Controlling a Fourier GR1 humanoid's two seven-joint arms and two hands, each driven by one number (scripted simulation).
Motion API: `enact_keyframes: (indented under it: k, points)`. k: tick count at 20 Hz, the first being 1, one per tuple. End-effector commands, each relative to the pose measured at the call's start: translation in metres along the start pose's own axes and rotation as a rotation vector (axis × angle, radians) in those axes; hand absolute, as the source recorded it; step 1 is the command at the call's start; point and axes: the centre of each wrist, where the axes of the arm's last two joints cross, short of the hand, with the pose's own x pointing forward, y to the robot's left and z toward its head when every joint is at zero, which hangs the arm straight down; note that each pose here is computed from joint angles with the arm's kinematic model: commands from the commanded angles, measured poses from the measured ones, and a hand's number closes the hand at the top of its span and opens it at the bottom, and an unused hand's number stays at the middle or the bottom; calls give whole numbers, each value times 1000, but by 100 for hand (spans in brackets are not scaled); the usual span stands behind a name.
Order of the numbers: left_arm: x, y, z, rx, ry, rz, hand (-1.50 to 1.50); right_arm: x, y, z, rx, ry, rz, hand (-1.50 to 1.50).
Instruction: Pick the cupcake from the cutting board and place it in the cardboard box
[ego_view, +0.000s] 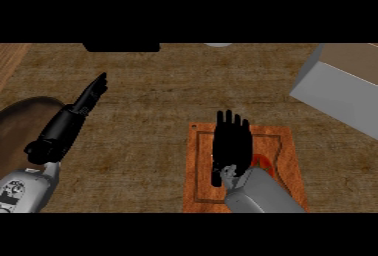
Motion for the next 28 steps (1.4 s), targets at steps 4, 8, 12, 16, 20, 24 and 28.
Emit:
enact_keyframes:
  k: [4, 8, 12, 16, 20, 24, 28]
  points:
    - [-7, 3, -5, 6, 3, 3, 0, 2, 24, -5, 63, 167, 27, -150]
    - [-13, 0, 2, 10, 2, -17, 0, -12, 28, -15, 57, 57, 59, 150]
    - [-5, 2, 4, 0, -1, -4, 0, -10, 19, -23, -64, 3, 102, 150]
    - [-21, 6, 2, 11, 16, 7, 0, 0, 29, -11, -157, -26, 121, 150]
    - [-4, -11, 0, -15, 5, 16, 0, -21, 9, -11, -29, -546, 132, 150]
    - [-6, 2, -1, 10, 4, -3, 0, -51, -5, -17, -28, -858, 113, 150]
    - [-5, 4, 2, 6, 6, 0, 0, -73, -31, -23, -177, -988, 83, 150]
